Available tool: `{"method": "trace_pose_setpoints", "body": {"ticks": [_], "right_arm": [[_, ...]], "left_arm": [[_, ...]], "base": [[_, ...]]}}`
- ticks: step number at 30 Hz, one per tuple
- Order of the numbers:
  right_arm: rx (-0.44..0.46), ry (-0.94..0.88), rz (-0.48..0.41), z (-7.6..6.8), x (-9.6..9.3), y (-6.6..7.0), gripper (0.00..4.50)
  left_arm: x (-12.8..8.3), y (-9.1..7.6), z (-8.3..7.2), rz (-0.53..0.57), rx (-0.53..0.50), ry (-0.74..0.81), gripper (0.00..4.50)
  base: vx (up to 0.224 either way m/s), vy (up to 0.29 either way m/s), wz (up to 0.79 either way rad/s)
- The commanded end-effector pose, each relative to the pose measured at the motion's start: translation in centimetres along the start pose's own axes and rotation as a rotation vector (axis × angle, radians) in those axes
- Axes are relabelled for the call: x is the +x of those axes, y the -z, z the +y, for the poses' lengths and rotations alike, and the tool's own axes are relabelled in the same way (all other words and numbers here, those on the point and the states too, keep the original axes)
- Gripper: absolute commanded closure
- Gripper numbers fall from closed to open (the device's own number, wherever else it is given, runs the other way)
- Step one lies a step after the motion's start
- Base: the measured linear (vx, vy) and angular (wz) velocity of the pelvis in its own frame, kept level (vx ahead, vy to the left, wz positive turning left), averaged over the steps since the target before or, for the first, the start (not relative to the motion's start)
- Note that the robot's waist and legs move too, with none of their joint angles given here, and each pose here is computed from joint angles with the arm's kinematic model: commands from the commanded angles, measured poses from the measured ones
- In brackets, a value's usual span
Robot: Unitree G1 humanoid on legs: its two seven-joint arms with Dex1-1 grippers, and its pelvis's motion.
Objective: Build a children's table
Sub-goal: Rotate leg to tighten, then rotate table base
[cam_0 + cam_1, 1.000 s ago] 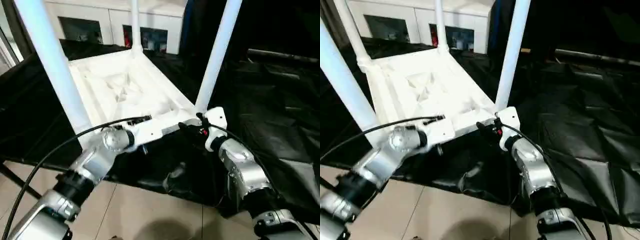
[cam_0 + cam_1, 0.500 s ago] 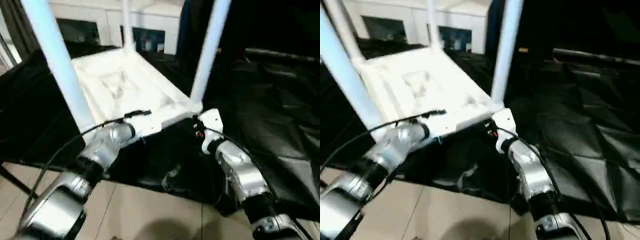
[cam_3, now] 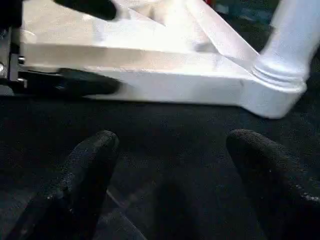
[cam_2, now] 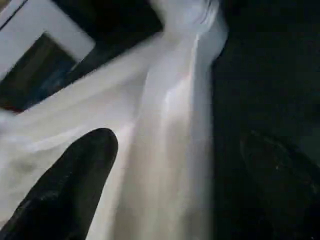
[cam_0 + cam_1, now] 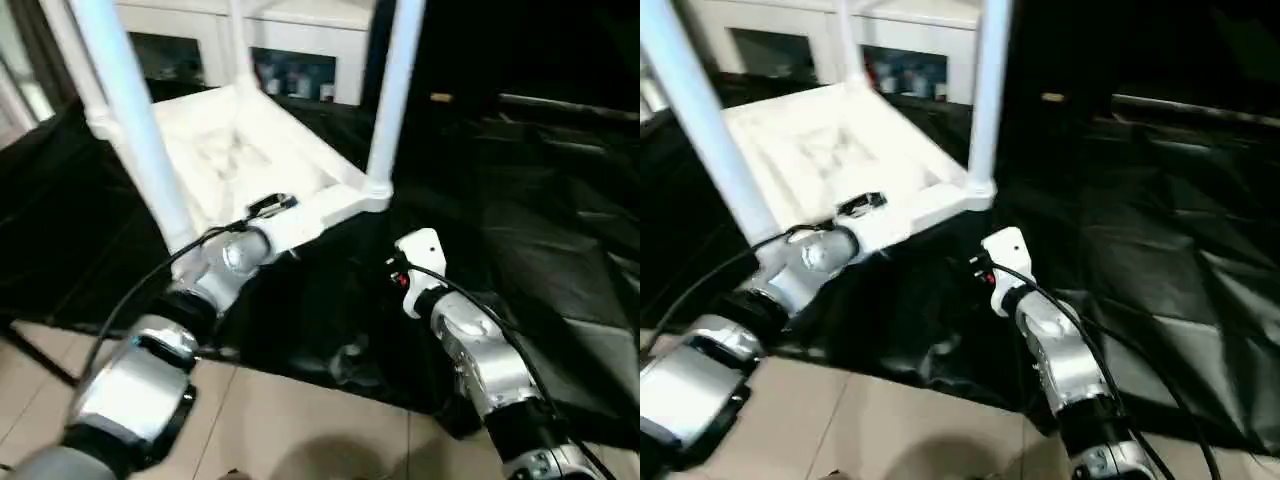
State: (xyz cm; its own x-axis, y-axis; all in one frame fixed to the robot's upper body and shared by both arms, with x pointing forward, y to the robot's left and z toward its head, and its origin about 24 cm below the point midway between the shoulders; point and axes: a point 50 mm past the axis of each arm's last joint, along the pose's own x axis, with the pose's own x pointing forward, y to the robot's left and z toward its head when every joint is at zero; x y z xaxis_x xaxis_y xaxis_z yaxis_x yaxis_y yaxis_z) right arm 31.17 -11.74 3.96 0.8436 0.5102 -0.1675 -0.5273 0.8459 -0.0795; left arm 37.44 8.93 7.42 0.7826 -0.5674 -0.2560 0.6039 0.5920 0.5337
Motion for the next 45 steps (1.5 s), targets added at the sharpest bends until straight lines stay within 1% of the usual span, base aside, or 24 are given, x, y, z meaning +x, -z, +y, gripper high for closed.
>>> {"method": "trace_pose_setpoints", "body": {"ticks": [1,2,3,4,6,7,8,9,10,12,15,18,20,23,26,27,28,31,34,36,39,43,44,45], "right_arm": [[-0.008,0.013,-0.005,-0.3,-0.3,-0.3,0.54],[-0.008,0.014,-0.008,-0.3,-0.3,-0.4,0.54],[-0.008,0.014,-0.008,-0.3,-0.3,-0.4,0.54],[-0.008,0.014,-0.01,-0.3,-0.4,-0.4,0.54],[-0.008,0.013,-0.011,-0.3,-0.4,-0.4,0.54],[-0.008,0.013,-0.014,-0.3,-0.6,-0.4,0.54],[-0.008,0.013,-0.014,-0.3,-0.6,-0.4,0.54],[-0.009,0.005,-0.02,-0.3,-0.9,-0.4,0.54],[-0.009,0.001,-0.022,-0.4,-1.1,-0.4,0.54],[-0.009,-0.009,-0.025,-0.4,-1.3,-0.4,0.54],[-0.011,-0.037,-0.022,-0.4,-1.7,-0.2,0.54],[-0.021,-0.047,-0.007,-0.4,-2.1,0.1,0.54],[-0.027,-0.046,0.002,-0.5,-2.3,0.3,0.54],[-0.028,-0.049,0.005,-0.6,-2.4,0.4,0.54],[-0.026,-0.056,0.007,-0.6,-2.4,0.5,0.54],[-0.016,-0.074,0.003,-0.4,-2.4,0.4,0.54],[-0.013,-0.088,0.0,-0.3,-2.4,0.4,0.54],[0.0,-0.139,-0.009,0.0,-2.6,0.3,0.54],[0.027,-0.287,-0.028,1.1,-3.1,-0.1,0.54],[0.054,-0.429,-0.04,2.0,-3.8,-0.5,0.54],[0.127,-0.579,-0.056,2.9,-4.7,-1.1,0.54],[0.142,-0.648,-0.061,3.2,-5.0,-1.6,0.54],[0.139,-0.671,-0.057,3.3,-5.1,-1.7,0.54],[0.139,-0.673,-0.057,3.3,-5.1,-1.7,0.54]], "left_arm": [[-0.7,-2.0,-0.9,-0.212,-0.199,0.133,0.03],[-1.3,-2.4,-1.4,-0.258,-0.249,0.199,0.03],[-1.3,-2.4,-1.4,-0.258,-0.249,0.199,0.03],[-2.0,-2.6,-1.9,-0.295,-0.286,0.271,0.03],[-2.5,-2.6,-2.2,-0.311,-0.301,0.322,0.03],[-4.1,-2.3,-2.8,-0.321,-0.322,0.448,0.03],[-4.1,-2.3,-2.8,-0.321,-0.322,0.448,0.03],[-6.8,-1.3,-3.3,-0.273,-0.338,0.619,0.03],[-7.8,-0.9,-3.4,-0.248,-0.341,0.677,0.03],[-9.6,-0.1,-3.4,-0.189,-0.348,0.744,0.03],[-12.4,1.6,-2.5,-0.072,-0.366,0.785,0.03],[-14.9,2.5,-1.4,-0.029,-0.426,0.771,0.03],[-17.0,3.3,-0.7,0.025,-0.453,0.762,0.03],[-19.0,4.1,0.1,0.07,-0.483,0.742,0.03],[-20.9,4.8,2.0,0.1,-0.513,0.653,0.03],[-21.8,5.1,3.3,0.097,-0.528,0.583,0.03],[-22.3,5.1,4.0,0.089,-0.537,0.548,0.03],[-23.8,5.2,5.6,0.078,-0.567,0.468,0.03],[-25.8,5.5,6.7,0.098,-0.591,0.407,0.03],[-26.6,5.6,7.3,0.094,-0.594,0.365,0.03],[-26.4,5.7,7.9,0.054,-0.591,0.31,0.03],[-25.7,5.9,8.2,0.032,-0.577,0.258,0.03],[-25.0,5.8,8.3,-0.015,-0.577,0.233,0.03],[-24.9,5.8,8.3,-0.021,-0.576,0.229,0.03]], "base": [[0.0,0.0,0.0],[0.0,0.0,0.0],[0.0,0.0,0.0],[0.0,0.0,0.0],[0.0,0.0,0.0],[0.0,0.0,0.0],[0.0,0.0,0.0],[0.0,0.0,0.0],[0.0,0.0,0.0],[0.0,0.0,0.0],[0.0,0.0,0.0],[0.0,0.0,0.0],[0.0,0.0,0.0],[0.0,0.0,0.0],[0.0,0.0,0.0],[0.0,0.0,0.0],[0.0,0.0,0.0],[0.0,0.0,0.0],[0.0,0.0,0.0],[0.0,0.0,0.0],[0.0,0.0,0.0],[0.0,0.0,0.0],[0.0,0.0,0.0],[0.0,0.0,0.0]]}}
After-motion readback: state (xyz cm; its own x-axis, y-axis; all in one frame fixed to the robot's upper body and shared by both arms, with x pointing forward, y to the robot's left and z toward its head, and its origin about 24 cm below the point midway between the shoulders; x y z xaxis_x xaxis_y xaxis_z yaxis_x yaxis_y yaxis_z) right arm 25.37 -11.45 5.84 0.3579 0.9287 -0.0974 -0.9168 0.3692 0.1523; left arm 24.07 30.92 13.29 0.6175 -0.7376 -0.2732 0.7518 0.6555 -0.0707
